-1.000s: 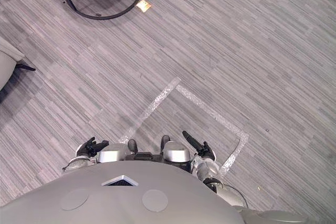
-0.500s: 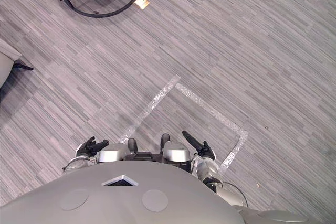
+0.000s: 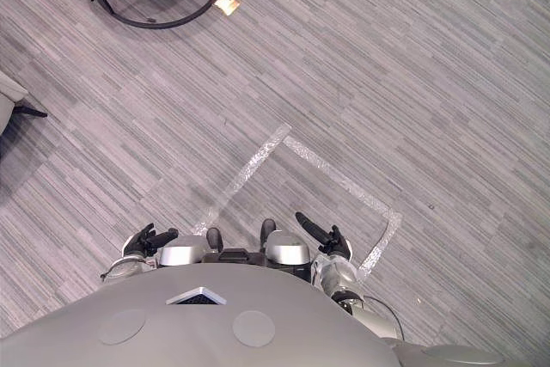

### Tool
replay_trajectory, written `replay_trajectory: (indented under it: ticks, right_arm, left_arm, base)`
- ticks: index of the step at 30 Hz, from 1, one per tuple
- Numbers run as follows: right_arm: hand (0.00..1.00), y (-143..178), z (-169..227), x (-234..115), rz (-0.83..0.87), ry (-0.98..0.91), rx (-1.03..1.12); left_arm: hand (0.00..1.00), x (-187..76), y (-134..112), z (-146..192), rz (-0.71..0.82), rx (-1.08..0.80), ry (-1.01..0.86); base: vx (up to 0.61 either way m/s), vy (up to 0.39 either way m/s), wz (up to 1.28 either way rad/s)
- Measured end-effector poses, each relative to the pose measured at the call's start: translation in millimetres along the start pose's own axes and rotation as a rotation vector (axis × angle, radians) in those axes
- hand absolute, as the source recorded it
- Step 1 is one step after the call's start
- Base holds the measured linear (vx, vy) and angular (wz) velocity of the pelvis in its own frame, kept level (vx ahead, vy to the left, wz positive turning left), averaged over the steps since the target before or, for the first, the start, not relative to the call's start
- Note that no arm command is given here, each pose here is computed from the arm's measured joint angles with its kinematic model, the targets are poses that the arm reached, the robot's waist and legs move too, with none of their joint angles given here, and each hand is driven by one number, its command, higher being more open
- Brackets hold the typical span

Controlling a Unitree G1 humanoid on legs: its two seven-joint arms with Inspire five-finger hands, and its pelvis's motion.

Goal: Pick vegetable in the basket

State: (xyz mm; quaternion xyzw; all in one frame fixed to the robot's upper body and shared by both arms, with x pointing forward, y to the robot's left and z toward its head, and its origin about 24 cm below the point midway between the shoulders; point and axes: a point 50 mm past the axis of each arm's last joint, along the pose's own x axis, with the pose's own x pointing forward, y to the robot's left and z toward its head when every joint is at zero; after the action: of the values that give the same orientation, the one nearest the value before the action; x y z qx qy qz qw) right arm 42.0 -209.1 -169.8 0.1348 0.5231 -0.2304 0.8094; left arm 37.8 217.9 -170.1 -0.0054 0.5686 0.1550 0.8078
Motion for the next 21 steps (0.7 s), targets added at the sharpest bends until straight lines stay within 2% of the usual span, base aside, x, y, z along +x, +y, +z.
replay_trajectory:
  ticks: [8,14,21]
  right_arm:
    - [1.0,-3,1,0,0.014,-0.004,0.048]
    - [1.0,5,12,3,0.04,-0.035,0.073]
    - [1.0,-2,7,1,0.018,-0.022,0.081]
  left_arm:
    - [1.0,0,-1,2,-0.002,-0.001,-0.003]
    - [1.0,5,-2,22,0.004,-0.028,-0.053]
    - [1.0,6,-6,41,-0.001,-0.31,-0.117]
  base:
    - [-0.04,-0.036,-0.02]
    - [-0.08,-0.081,0.0]
    - [0.03,-0.13,0.09]
